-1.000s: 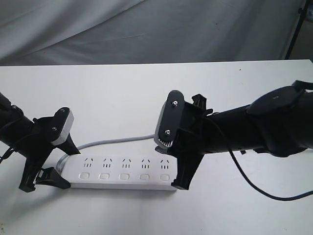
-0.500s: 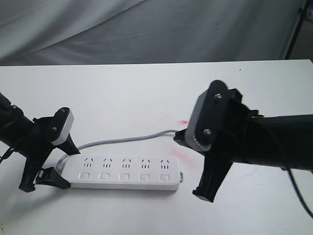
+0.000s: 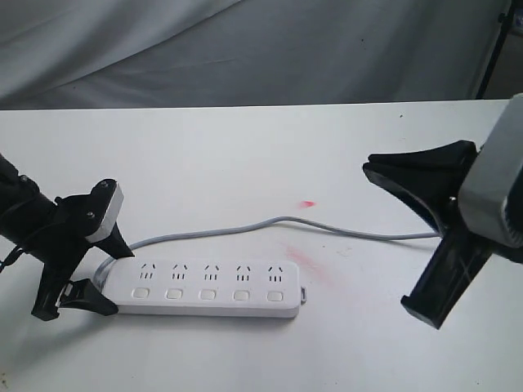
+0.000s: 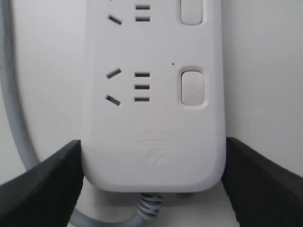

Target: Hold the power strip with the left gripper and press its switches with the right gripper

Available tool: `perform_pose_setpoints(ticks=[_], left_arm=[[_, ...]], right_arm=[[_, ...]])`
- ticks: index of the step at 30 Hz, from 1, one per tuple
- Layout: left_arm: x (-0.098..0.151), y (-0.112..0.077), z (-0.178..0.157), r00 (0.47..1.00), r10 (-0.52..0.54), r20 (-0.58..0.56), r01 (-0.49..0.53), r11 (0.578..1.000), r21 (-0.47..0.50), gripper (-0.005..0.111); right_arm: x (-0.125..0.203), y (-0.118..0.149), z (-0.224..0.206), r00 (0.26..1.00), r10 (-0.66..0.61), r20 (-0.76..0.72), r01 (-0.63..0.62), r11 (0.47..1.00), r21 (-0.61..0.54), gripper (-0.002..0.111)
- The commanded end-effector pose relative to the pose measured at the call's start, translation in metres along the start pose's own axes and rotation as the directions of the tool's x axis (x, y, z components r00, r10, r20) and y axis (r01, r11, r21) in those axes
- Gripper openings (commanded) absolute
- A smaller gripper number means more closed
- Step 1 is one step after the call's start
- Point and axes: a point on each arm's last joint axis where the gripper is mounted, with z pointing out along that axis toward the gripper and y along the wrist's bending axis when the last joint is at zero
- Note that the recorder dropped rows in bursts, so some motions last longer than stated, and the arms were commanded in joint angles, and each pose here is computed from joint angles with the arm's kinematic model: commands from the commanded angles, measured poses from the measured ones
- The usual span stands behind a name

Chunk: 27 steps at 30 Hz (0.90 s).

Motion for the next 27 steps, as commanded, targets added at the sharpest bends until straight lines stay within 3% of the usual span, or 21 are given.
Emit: perform_pose_setpoints(ticks=[1, 7, 16, 27], left_arm=[[-0.001, -0.002, 0.001, 1.000, -0.001, 0.002, 0.001, 1.000, 0.007, 0.067], [0.000, -0.001, 0.001, 1.000, -0.001, 0.000, 0.001, 1.000, 0.004, 0.067], [0.000, -0.001, 0.001, 1.000, -0.003, 0.001, 0.003, 1.000, 0.005, 0.067], [0.000, -0.001, 0.001, 1.000, -0.001, 0.001, 0.001, 1.000, 0.005, 0.067]], right_arm=[[-0.001, 0.000, -0.008, 1.000, 0.011, 0.020, -0.011, 1.000, 0.024, 0.000], [0.014, -0.007, -0.041, 0.998, 0.058, 0.016, -0.060, 0.972, 0.226, 0.000], [0.067, 0.011, -0.087, 0.994, 0.095, 0.052, -0.108, 0.905, 0.412, 0.000], [0.080, 0.019, -0.089, 0.983, 0.169, 0.076, -0.185, 0.895, 0.406, 0.000]])
